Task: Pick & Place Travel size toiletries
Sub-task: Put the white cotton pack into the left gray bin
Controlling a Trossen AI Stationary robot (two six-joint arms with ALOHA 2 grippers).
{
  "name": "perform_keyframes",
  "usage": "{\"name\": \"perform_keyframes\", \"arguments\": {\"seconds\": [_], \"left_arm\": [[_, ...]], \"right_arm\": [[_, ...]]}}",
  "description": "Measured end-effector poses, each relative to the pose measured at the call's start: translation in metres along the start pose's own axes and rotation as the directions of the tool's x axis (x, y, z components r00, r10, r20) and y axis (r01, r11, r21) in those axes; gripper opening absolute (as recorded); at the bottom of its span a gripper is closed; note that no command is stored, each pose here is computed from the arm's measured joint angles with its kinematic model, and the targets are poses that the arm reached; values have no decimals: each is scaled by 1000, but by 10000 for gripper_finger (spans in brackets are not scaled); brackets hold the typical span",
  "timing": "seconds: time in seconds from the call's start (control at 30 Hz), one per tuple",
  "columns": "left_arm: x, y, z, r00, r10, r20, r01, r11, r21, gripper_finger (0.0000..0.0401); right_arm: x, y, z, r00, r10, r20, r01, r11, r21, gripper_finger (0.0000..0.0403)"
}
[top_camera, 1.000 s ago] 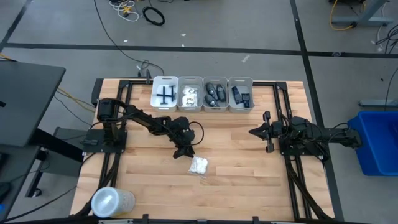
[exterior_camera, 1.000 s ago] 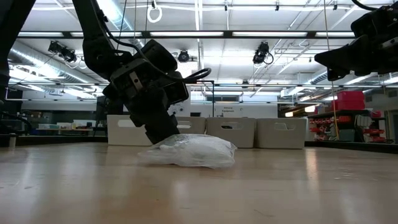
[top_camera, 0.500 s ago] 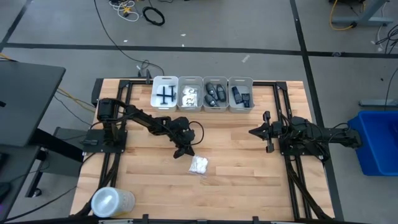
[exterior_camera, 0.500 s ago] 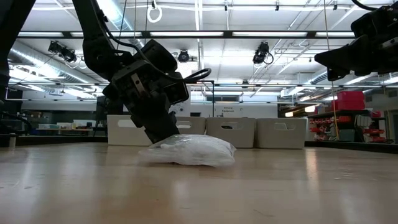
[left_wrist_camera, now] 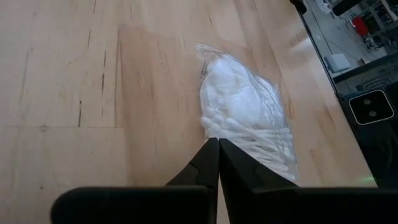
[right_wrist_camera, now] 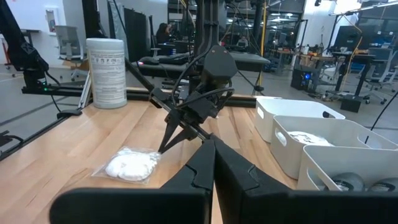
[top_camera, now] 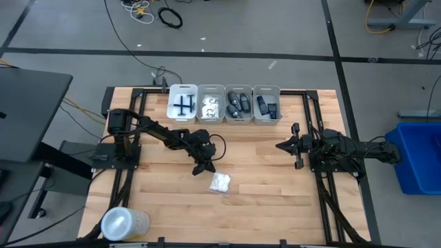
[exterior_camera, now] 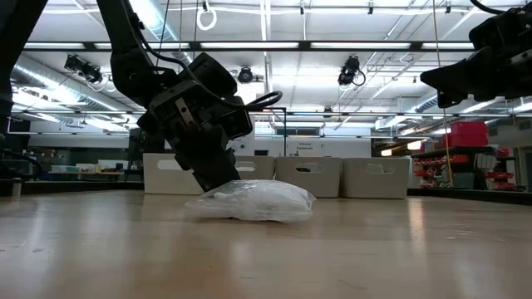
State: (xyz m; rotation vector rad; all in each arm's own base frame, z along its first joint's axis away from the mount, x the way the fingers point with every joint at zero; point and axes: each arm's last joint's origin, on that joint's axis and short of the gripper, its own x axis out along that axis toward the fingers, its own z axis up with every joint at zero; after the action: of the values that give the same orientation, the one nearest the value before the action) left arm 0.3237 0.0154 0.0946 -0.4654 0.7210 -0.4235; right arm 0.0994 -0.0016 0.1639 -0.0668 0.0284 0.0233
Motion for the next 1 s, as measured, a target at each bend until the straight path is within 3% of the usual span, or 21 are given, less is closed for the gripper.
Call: {"name": "perform_keyframes", "arguments": {"seconds": [0.33, 0.77, 1.0], "left_arm": [[-3, -2, 4, 1000, 12, 9, -12, 1000, -26, 9], [-26, -27, 44, 997, 26, 70, -27, 999, 19, 4], [-41, -40, 59, 993, 64, 100, -75, 992, 102, 4]], "right_arm": [[0, 0, 0, 1000, -1, 0, 1, 1000, 0, 14], [0, 0, 0, 1000, 0, 0, 0, 1000, 0, 14], [0, 0, 0, 1000, 0, 0, 0, 1000, 0, 14]]}}
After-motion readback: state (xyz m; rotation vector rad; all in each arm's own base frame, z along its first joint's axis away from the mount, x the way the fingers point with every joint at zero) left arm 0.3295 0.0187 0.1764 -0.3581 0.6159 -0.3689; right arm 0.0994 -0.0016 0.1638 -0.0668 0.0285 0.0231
